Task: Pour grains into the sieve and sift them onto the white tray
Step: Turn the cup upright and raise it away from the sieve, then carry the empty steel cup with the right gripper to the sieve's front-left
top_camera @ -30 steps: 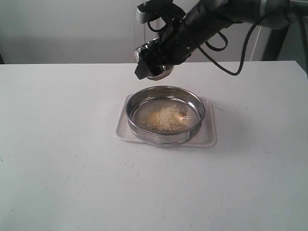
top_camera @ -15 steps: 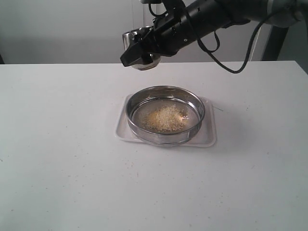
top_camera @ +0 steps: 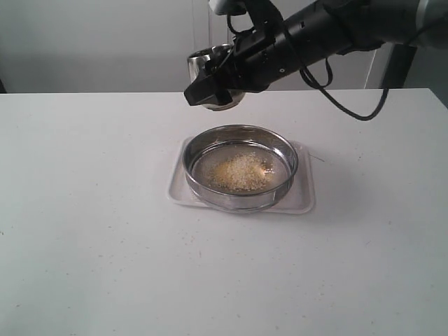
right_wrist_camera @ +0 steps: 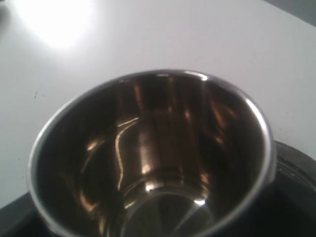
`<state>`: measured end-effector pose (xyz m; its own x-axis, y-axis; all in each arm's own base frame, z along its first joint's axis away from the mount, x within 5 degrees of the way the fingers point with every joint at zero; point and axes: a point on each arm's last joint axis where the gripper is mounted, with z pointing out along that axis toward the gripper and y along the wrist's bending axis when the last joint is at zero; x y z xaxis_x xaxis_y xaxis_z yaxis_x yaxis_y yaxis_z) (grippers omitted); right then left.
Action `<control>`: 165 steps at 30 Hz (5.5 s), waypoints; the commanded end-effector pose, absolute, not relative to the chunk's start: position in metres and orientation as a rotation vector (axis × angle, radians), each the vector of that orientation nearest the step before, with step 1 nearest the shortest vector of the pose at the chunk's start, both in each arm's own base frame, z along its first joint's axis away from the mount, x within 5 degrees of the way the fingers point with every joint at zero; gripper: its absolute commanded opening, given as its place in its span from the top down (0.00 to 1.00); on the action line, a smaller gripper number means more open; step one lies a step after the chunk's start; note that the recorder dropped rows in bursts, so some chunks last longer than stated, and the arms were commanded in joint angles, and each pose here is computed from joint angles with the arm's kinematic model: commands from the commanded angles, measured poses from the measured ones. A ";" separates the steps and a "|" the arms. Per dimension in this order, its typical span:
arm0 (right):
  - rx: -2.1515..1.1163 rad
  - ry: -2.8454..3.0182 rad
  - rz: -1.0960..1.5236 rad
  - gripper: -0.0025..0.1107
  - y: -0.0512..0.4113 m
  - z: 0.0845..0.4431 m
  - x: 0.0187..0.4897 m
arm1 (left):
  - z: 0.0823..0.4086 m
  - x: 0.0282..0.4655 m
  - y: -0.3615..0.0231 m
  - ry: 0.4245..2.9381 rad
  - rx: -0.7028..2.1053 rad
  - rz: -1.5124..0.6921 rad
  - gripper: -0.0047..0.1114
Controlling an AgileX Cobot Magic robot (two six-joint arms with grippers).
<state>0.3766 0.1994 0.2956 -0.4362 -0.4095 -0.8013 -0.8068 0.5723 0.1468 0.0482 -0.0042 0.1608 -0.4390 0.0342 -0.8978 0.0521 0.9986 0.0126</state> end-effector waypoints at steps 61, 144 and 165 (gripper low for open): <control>-0.789 2.280 0.533 0.98 0.137 0.254 0.237 | 0.158 0.048 -0.004 2.033 0.052 -0.025 0.96; -0.750 1.957 0.529 0.98 0.200 0.267 0.196 | 0.158 0.048 -0.004 2.033 0.052 -0.025 0.96; -0.755 1.675 0.842 0.98 0.209 0.177 0.178 | 0.158 0.048 -0.004 2.033 0.052 -0.025 0.96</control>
